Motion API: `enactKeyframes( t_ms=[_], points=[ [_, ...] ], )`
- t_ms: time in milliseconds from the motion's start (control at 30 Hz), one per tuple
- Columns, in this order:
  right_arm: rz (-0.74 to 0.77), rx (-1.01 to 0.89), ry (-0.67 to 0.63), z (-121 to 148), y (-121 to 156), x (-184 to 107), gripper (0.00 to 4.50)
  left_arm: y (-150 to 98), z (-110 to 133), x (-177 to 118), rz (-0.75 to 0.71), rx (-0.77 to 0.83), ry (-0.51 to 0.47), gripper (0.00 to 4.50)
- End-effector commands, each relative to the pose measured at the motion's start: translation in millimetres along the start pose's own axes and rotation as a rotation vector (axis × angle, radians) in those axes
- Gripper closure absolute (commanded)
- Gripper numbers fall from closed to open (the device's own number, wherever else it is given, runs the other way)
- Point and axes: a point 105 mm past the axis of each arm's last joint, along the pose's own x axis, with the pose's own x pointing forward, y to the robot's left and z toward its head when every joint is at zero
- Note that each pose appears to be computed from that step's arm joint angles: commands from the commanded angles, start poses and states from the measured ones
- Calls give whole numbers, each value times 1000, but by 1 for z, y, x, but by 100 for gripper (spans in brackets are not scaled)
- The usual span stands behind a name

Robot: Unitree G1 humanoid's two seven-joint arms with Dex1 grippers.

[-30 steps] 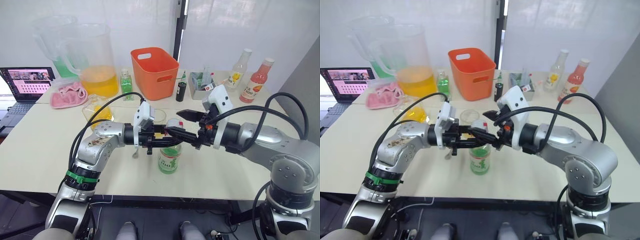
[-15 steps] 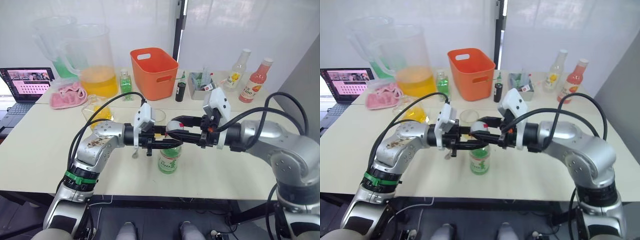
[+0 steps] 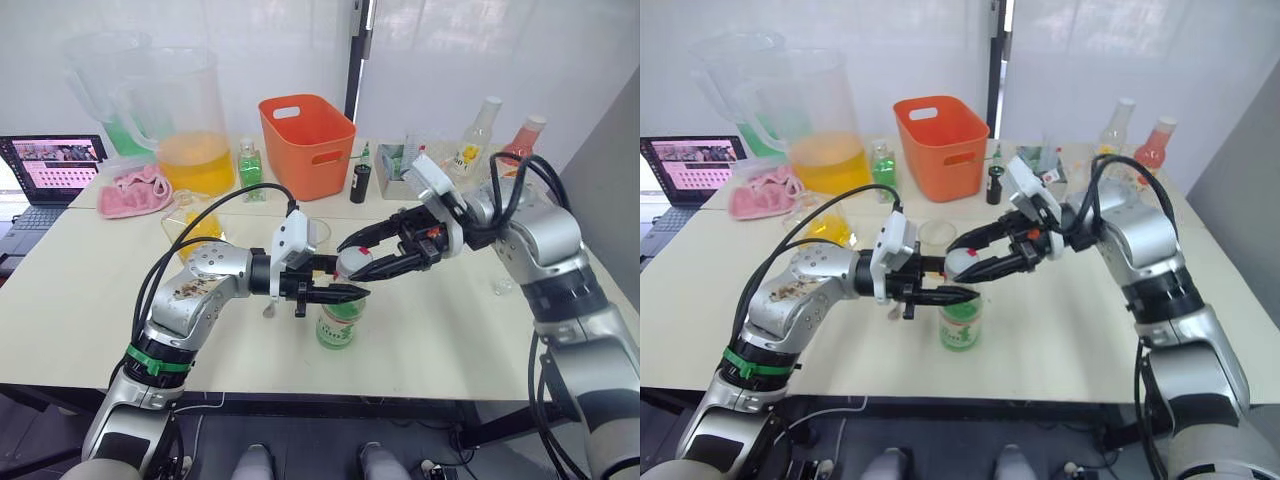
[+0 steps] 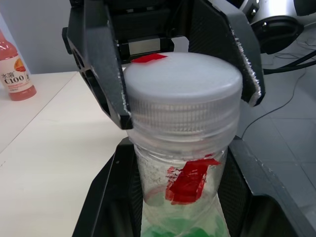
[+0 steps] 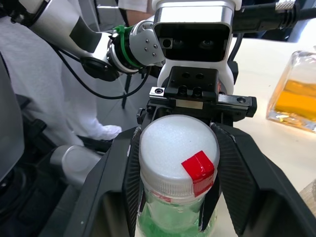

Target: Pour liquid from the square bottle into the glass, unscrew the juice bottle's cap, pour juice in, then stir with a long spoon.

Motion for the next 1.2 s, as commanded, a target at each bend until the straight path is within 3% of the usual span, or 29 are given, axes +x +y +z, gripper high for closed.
enactKeyframes(
  t_ms=[33,133,167,400,600,833,1067,1100,1200],
  points=[
    [5,-16,4,8,1,-12,110,-7,-2,0,-28,-15,4,303],
    [-39,-36,-16,14,1,-20,7,-7,-3,-1,-29,-21,3,303],
    [-113,-47,-70,20,-2,-24,0,-7,-3,0,-32,-23,2,303],
    [-326,-3,-187,20,24,-29,0,-4,-4,4,-52,-34,-13,303],
    [-651,-69,-214,31,33,-9,0,3,-5,5,-67,-41,-22,303],
    [-792,27,-185,26,35,18,0,3,-8,7,-98,-47,-23,303],
    [-861,70,-137,17,38,22,0,3,-8,10,-122,-42,-26,303],
    [-867,75,-139,17,37,21,54,2,-8,9,-127,-40,-22,303],
    [-869,87,-141,17,37,22,153,3,-10,5,-129,-35,-9,304]
  ],
)
